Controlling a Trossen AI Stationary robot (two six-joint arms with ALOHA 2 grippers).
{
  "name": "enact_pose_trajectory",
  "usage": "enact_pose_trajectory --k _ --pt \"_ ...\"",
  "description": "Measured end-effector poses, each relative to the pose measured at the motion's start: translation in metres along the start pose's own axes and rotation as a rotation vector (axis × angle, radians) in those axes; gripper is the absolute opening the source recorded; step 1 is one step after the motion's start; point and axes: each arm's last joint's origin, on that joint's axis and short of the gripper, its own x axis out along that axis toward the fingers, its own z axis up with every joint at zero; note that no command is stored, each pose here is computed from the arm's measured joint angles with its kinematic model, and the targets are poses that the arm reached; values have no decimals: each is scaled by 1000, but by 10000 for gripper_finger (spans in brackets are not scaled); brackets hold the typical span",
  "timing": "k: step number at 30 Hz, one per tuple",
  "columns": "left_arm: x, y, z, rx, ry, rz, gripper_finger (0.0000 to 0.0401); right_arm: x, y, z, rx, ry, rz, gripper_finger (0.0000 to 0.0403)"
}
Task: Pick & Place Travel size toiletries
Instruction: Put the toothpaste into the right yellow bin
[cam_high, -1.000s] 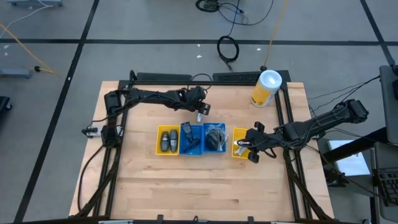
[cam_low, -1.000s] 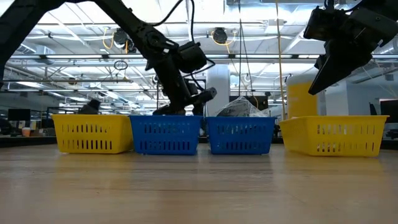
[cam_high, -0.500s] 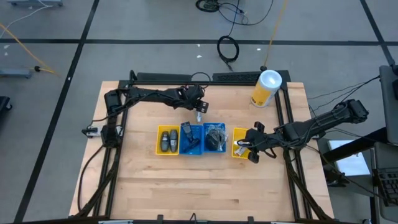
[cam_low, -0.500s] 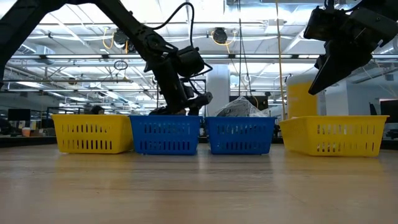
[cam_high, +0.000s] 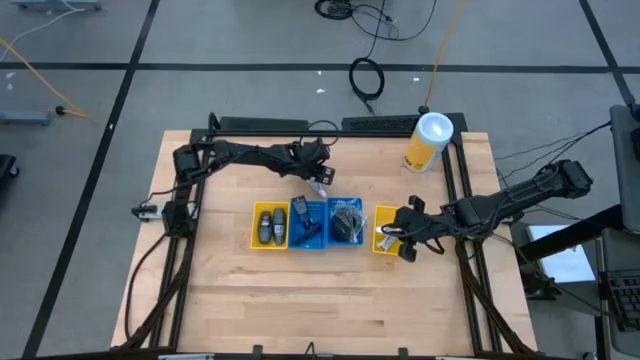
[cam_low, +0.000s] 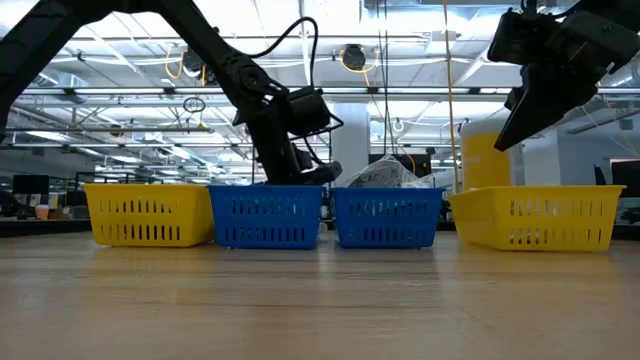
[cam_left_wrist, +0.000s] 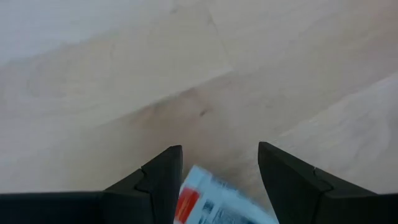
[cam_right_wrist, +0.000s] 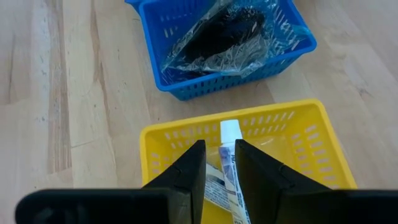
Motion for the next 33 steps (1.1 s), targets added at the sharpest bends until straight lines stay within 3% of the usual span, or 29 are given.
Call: enact_pose_trajectory --k 6,14,18,27,33 --pt "1 0 -1 36 20 -7 207 0 0 0 -2 0 0 77" --pt "-7 0 0 432 30 -25 207 0 0 0 -4 2 -1 77" --pt "-13 -2 1 570 18 -37 207 0 0 0 -4 3 -1 77" --pt "-19 -13 -10 1002 67 -191 207 0 0 0 -2 3 -1 77" --pt "-20 -15 -18 1116 83 -160 207 0 0 0 -1 2 -3 77"
